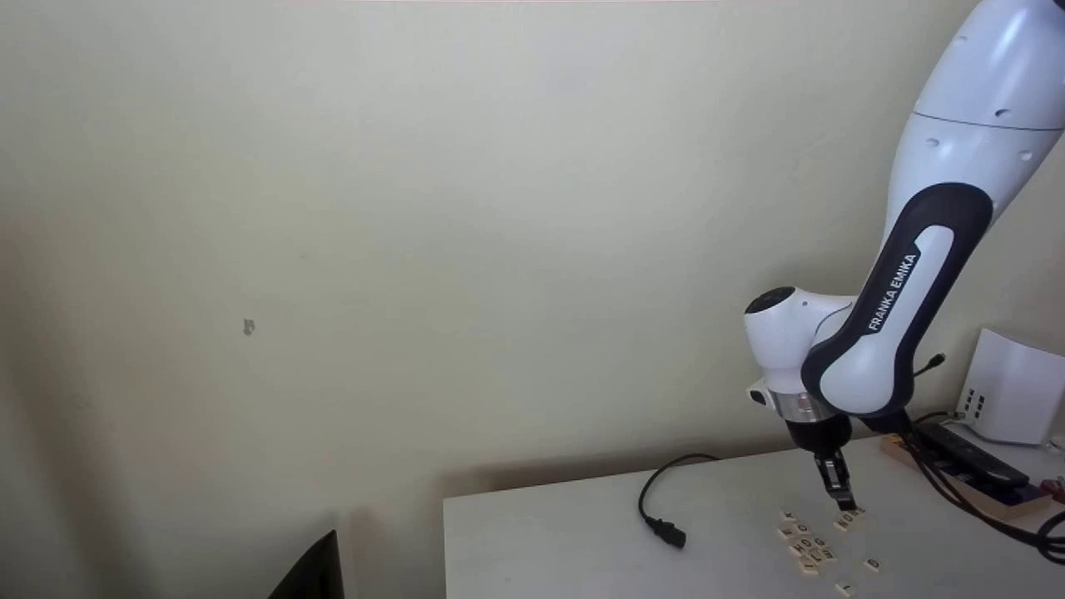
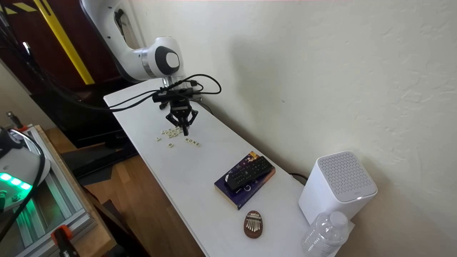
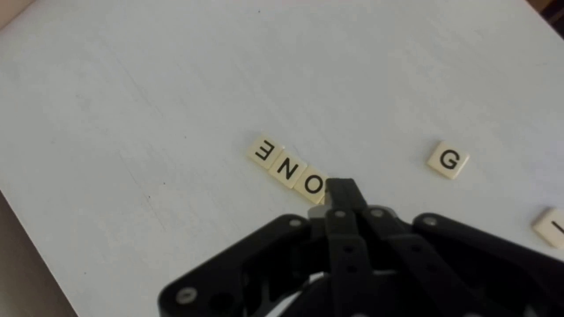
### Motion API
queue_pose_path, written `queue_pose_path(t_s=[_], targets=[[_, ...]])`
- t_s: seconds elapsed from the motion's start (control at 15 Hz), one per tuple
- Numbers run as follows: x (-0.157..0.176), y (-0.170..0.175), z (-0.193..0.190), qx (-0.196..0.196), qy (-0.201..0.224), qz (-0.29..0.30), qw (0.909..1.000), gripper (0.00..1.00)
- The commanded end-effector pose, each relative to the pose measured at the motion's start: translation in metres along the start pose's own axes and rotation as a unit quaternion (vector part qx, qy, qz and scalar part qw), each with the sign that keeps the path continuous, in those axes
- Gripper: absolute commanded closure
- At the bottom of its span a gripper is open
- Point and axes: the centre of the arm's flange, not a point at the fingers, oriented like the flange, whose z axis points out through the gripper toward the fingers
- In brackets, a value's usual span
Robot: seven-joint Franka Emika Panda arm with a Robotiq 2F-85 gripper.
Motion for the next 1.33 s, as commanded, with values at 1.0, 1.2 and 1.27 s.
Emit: queue_pose_path(t_s=[1.0, 1.2, 1.27], targets=[[-0.079, 0.03, -0.033, 0.093, 0.012, 0.239, 0.9665, 1.0], [-0.088, 0.033, -0.037, 0.096, 0.015, 0.254, 0.9622, 1.0], [-0.09, 0.033, -0.037, 0.098, 0.017, 0.259, 0.9607, 1.0]])
